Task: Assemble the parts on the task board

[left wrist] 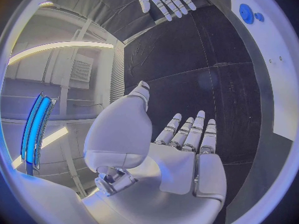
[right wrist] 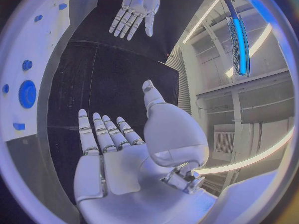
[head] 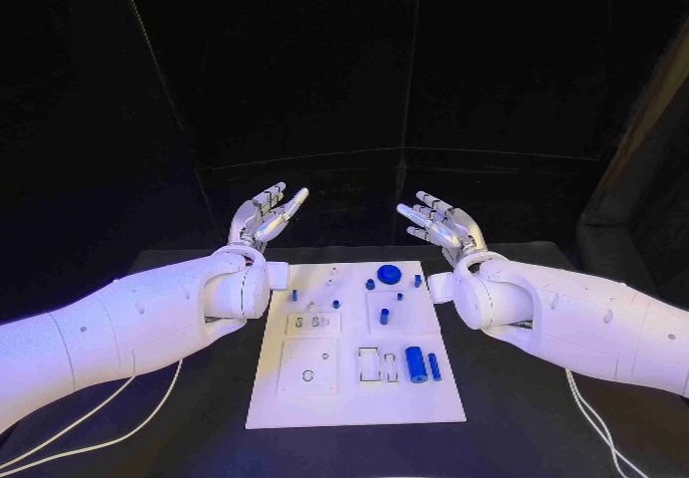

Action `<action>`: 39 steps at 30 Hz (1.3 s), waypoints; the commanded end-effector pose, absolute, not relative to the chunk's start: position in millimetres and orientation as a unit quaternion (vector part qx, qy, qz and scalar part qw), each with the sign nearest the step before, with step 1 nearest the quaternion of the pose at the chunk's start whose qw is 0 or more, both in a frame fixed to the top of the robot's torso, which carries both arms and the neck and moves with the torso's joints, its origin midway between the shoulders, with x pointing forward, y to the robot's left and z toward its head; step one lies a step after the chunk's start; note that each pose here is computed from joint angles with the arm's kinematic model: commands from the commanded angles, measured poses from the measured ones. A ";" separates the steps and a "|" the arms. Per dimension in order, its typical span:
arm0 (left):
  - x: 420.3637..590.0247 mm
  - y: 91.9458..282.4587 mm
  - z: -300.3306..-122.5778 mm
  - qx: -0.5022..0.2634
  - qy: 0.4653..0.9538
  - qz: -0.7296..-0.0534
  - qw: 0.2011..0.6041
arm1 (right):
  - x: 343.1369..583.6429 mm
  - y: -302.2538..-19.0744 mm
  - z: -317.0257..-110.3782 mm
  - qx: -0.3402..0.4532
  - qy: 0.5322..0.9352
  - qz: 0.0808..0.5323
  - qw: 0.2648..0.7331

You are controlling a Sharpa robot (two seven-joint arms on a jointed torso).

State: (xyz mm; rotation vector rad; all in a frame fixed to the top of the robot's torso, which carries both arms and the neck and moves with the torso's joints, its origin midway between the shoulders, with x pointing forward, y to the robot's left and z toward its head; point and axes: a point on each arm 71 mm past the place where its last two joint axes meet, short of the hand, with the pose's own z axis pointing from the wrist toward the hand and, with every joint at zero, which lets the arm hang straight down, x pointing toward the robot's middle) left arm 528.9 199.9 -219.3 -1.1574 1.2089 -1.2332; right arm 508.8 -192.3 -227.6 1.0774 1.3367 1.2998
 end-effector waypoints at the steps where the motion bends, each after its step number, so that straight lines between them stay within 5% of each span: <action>1: 536.4 196.3 -213.1 -0.467 0.491 -0.558 0.478 | 514.0 -179.9 -226.9 0.371 0.604 0.567 0.420; 11: 539.8 196.6 -211.4 -0.465 0.490 -0.561 0.478 | 523.6 -177.7 -226.9 0.339 0.631 0.569 0.403; 12: 536.0 213.6 -209.0 -0.461 0.482 -0.568 0.481 | 536.9 -209.4 -218.8 0.236 0.624 0.510 0.543; 27: 517.0 209.5 -201.3 -0.408 0.509 -0.602 0.460 | 545.1 -213.4 -204.7 0.084 0.675 0.412 0.606; 39: 496.6 201.2 -198.6 -0.410 0.521 -0.618 0.422 | 547.7 -187.0 -197.6 -0.066 0.715 0.316 0.620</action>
